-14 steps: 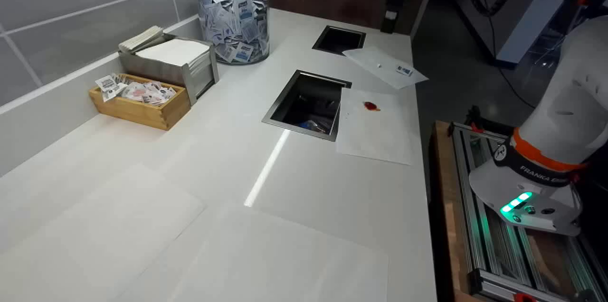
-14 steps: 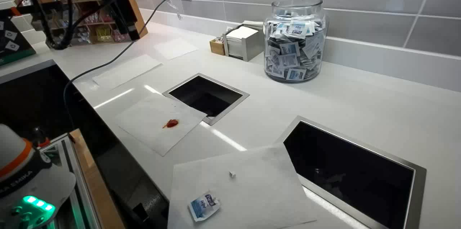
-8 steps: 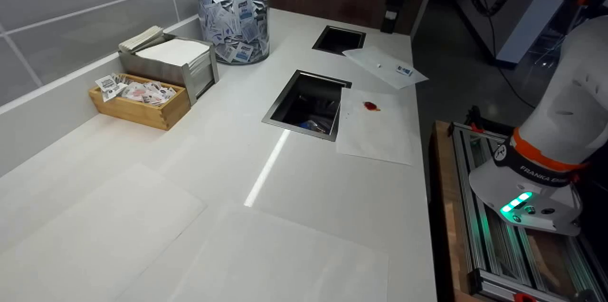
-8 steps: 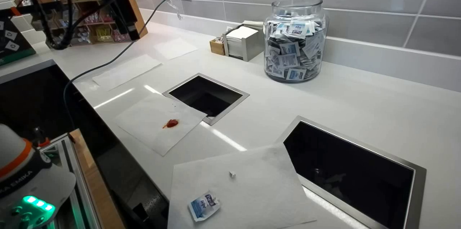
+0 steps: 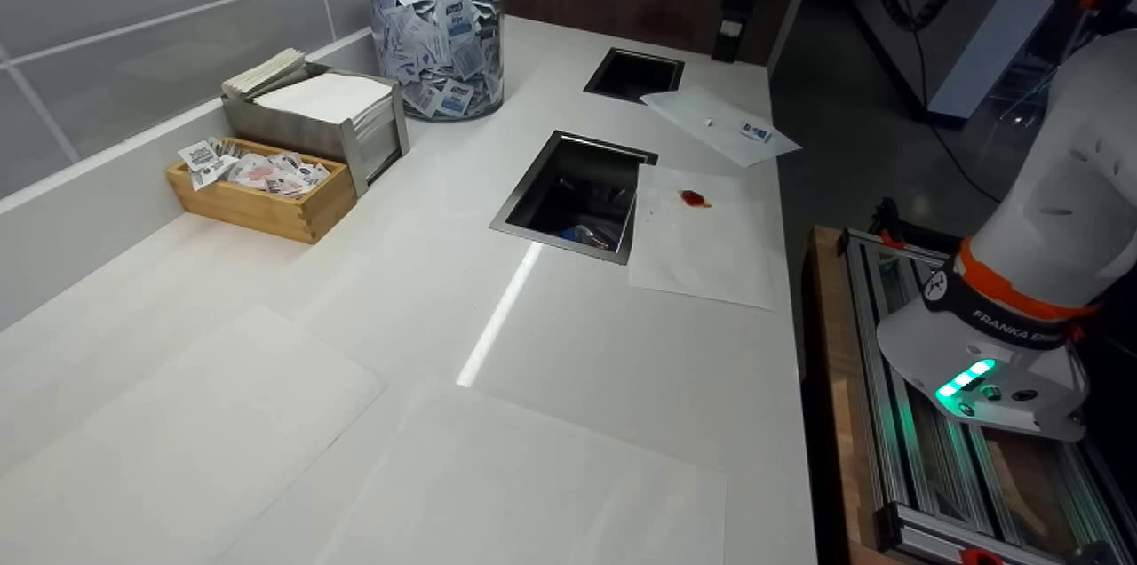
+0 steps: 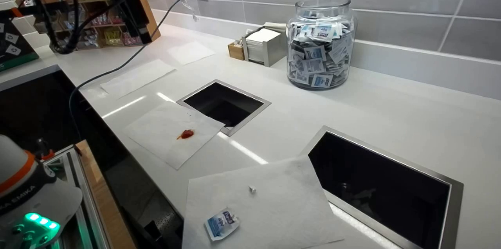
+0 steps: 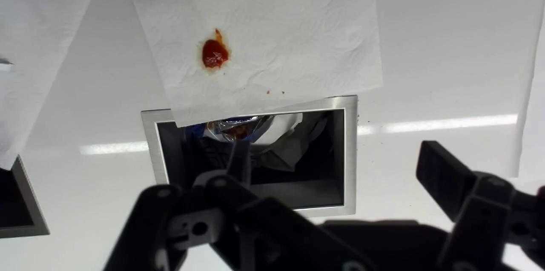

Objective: Fold the white tissue on the left in half from left to right, pick up the folded tissue and put it in the left bin

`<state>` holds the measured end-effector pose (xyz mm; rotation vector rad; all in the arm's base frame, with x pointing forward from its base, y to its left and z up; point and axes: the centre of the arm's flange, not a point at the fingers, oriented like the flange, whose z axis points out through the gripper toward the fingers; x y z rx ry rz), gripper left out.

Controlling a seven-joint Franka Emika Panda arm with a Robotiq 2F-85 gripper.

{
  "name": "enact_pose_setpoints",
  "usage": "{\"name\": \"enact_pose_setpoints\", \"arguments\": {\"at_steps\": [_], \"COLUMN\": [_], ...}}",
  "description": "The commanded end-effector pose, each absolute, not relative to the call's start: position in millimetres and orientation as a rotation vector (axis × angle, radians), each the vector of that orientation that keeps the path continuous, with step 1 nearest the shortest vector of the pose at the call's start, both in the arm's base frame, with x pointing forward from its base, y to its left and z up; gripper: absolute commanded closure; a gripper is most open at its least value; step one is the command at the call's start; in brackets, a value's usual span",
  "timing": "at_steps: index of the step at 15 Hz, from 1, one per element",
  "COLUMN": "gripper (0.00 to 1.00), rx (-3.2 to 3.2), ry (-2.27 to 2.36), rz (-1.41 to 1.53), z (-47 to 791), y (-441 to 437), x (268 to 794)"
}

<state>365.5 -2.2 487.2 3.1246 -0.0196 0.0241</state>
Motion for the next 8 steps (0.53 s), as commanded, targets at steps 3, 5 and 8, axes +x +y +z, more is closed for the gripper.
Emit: {"name": "enact_pose_setpoints", "arguments": {"at_steps": [3,5,8], "gripper": [0.0,0.0,0.0], "rx": [3.125,3.125,3.166], "ry": [-0.02,-0.02,-0.09], "rz": [0.024,0.024,0.037], "z": [487,487,466], "y": [-2,-2,11], "x": [366,366,371]}}
